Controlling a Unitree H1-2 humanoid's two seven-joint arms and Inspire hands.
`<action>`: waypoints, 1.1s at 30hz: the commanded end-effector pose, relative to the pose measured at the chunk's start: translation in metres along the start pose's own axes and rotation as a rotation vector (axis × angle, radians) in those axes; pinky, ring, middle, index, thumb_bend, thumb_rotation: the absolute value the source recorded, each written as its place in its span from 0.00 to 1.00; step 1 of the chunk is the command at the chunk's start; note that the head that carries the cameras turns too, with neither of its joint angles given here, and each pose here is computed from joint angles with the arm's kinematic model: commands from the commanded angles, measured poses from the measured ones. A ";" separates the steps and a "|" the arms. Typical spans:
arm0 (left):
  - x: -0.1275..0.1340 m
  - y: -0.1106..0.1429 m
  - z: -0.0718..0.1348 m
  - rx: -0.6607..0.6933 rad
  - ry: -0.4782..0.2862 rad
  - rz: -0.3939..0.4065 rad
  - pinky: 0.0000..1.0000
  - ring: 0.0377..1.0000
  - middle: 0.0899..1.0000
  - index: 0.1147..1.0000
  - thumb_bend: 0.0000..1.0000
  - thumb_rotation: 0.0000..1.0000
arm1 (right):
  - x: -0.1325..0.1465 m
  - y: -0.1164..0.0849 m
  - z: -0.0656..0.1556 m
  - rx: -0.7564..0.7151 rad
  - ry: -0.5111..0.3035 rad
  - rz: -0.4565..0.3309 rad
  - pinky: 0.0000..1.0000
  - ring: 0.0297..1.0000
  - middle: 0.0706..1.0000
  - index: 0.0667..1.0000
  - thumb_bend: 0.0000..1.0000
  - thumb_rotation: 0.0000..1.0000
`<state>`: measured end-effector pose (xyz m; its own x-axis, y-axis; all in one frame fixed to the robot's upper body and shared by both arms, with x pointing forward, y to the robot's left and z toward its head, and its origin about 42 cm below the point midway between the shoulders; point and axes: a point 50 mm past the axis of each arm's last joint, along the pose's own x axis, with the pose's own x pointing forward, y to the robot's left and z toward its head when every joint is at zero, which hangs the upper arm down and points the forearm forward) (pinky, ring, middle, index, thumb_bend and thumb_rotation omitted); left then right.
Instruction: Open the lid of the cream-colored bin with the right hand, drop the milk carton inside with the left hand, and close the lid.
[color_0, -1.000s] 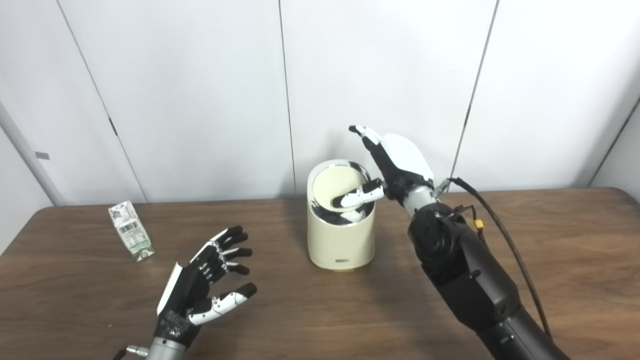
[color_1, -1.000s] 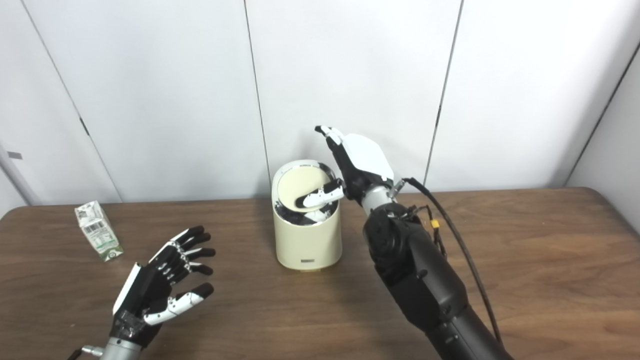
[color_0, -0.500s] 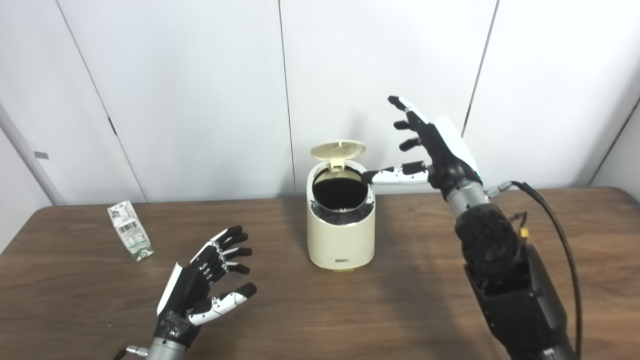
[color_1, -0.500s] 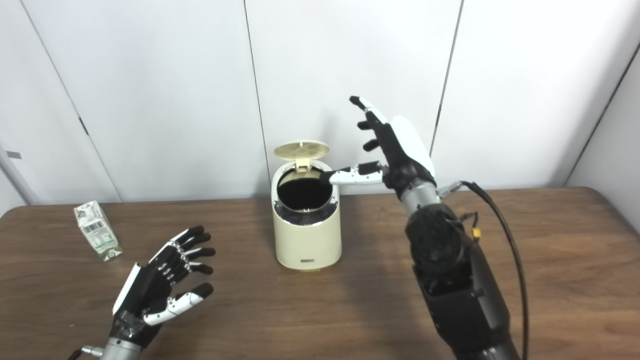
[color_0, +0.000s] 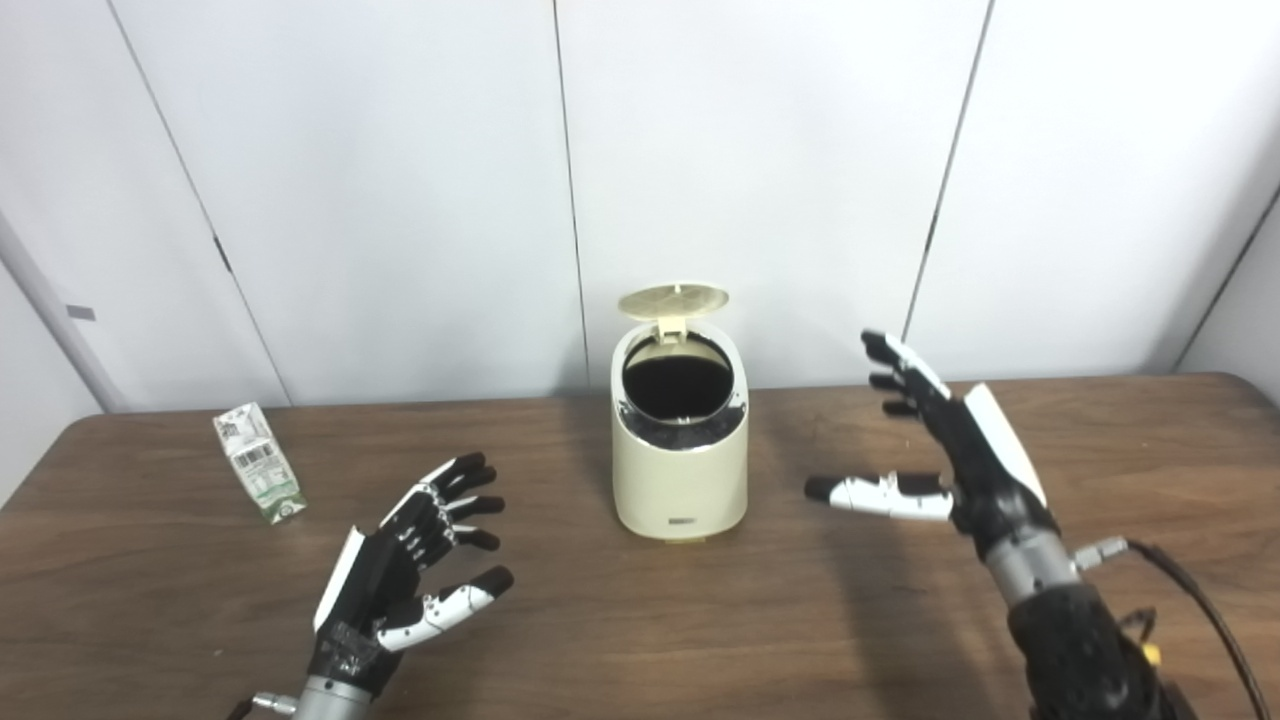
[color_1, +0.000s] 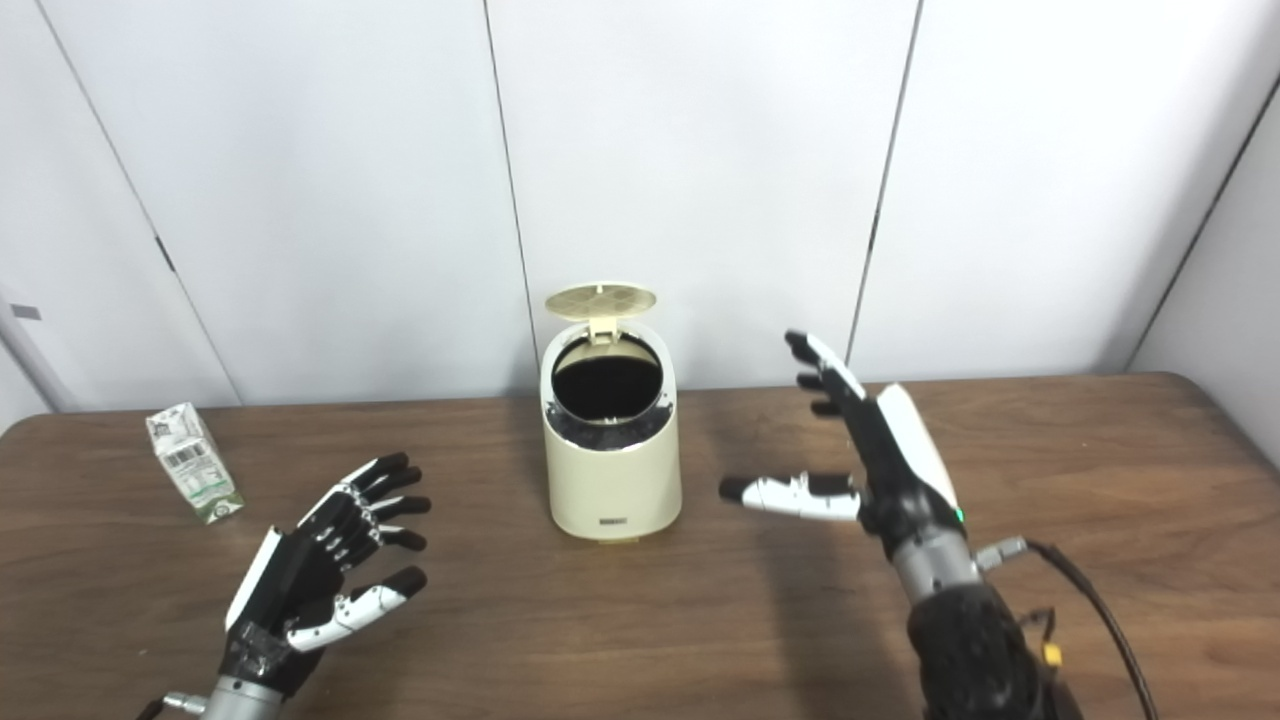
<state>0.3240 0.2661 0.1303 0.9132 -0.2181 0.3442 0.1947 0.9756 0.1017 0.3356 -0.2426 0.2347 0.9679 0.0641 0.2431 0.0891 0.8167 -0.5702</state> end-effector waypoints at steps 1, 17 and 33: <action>-0.004 -0.004 -0.002 -0.018 -0.008 0.008 0.60 0.74 0.82 0.86 0.73 0.18 | 0.002 -0.009 0.012 0.034 -0.088 -0.053 0.81 0.86 0.93 0.91 0.85 0.32; 0.000 0.045 0.071 0.269 -0.212 0.174 0.56 0.69 0.75 0.78 0.80 0.19 | -0.028 -0.003 -0.028 0.055 -0.034 -0.026 0.78 0.87 0.92 0.92 0.81 0.26; 0.025 0.161 0.159 0.662 -0.277 0.381 0.75 0.84 0.85 0.83 0.87 0.19 | -0.019 -0.001 -0.031 0.046 -0.054 0.002 0.48 0.76 0.86 0.87 0.97 0.51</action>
<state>0.3184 0.4063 0.2738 0.7895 0.0636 0.6104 -0.4027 0.8041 0.4372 0.3173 -0.2615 0.1860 0.9797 0.0652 0.1897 0.0436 0.8538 -0.5188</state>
